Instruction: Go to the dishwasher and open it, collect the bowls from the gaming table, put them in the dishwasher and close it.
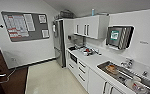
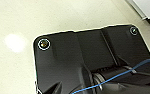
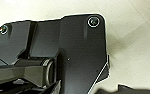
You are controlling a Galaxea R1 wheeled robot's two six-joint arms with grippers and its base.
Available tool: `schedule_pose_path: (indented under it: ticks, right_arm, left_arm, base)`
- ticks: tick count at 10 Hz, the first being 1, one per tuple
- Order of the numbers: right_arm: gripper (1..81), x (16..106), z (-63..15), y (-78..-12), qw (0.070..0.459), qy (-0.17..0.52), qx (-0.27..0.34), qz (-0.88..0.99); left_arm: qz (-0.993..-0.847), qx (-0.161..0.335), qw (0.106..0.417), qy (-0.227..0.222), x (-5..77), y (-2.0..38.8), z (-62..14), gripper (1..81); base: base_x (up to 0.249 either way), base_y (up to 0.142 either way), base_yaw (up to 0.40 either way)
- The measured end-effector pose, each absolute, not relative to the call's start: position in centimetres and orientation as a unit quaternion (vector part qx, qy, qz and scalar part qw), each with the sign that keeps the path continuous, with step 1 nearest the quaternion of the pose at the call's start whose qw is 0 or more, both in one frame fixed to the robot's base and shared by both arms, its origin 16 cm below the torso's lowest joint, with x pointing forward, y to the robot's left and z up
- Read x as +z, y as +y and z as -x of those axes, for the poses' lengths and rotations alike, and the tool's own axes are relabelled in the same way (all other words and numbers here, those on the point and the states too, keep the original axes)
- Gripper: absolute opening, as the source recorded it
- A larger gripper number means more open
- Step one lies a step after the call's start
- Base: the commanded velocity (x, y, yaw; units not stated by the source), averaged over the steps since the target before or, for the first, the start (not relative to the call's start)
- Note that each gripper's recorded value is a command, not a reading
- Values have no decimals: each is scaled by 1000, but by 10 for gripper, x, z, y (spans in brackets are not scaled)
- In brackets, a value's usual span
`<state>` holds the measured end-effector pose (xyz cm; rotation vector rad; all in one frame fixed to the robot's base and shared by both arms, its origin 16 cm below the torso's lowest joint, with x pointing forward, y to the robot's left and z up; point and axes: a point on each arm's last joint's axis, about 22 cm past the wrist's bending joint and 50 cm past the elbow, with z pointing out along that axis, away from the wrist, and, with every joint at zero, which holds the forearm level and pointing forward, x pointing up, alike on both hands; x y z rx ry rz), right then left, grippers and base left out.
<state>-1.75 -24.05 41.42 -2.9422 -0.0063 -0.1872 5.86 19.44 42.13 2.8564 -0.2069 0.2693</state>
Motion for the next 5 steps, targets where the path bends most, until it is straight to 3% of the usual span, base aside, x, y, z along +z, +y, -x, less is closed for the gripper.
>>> schedule_pose_path:
  ticks: [5]
  right_arm:
    - [811, 414, 22, -234, 101, -16, -62, 993]
  left_arm:
    - [-983, 94, 130, -87, 421, 197, -58, 811]
  base:
    - [0, 0, 368]
